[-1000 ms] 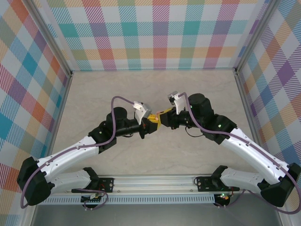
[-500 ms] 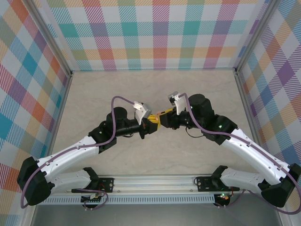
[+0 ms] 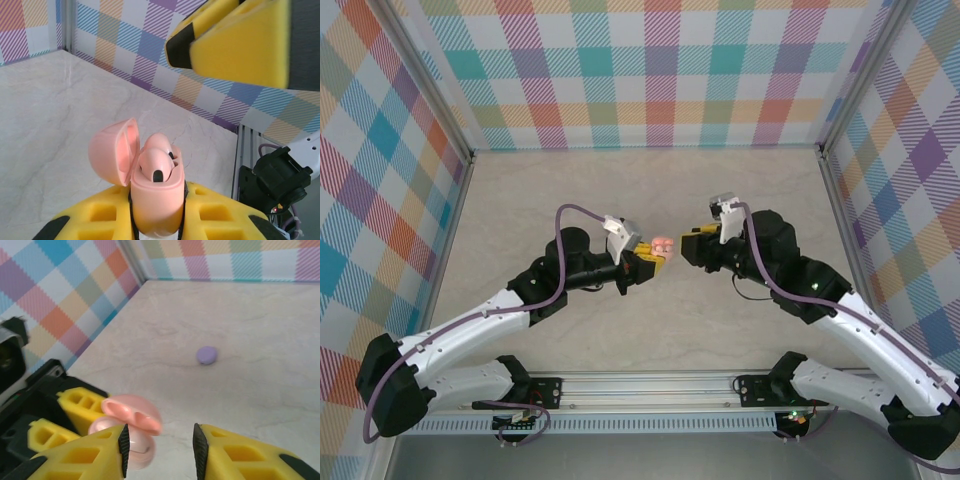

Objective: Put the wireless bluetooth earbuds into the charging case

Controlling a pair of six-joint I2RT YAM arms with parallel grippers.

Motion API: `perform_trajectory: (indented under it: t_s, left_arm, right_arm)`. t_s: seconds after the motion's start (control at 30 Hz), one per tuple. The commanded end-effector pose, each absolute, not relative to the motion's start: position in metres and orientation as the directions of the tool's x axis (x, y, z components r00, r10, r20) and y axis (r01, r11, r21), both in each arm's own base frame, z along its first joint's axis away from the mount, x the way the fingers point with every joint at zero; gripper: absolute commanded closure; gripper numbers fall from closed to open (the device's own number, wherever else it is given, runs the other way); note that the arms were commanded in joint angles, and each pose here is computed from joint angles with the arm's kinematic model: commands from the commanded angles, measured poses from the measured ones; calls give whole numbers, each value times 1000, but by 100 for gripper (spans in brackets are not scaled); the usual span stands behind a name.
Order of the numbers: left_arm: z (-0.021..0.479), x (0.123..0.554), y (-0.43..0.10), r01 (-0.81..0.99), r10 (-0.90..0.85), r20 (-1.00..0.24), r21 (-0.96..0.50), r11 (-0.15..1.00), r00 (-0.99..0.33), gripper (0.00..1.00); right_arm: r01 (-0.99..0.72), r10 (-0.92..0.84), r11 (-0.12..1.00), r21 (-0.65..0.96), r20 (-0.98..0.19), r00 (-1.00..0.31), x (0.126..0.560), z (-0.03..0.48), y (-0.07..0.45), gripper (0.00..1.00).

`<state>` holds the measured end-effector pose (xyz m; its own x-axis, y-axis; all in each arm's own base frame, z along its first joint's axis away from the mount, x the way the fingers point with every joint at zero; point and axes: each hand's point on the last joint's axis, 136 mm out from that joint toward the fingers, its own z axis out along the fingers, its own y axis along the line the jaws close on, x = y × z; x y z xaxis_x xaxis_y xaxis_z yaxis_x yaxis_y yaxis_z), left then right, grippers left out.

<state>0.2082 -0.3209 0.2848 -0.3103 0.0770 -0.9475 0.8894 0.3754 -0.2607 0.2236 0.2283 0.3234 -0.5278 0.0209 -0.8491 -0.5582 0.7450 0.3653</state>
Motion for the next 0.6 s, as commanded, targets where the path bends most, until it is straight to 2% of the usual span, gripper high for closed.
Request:
perform_trajectory:
  t_s: [0.0, 0.13, 0.57]
  left_arm:
    - [324, 200, -319, 911, 1, -967, -239, 336, -255, 89]
    - [331, 193, -318, 921, -12, -968, -243, 304, -251, 88]
    - [348, 174, -320, 947, -49, -968, -252, 199, -247, 89]
  right_arm:
    - [-464, 37, 809, 360, -820, -571, 234, 304, 213, 61]
    - [-493, 28, 775, 396, -801, -599, 234, 297, 219, 65]
    - [-639, 13, 533, 554, -761, -649, 216, 298, 240, 76]
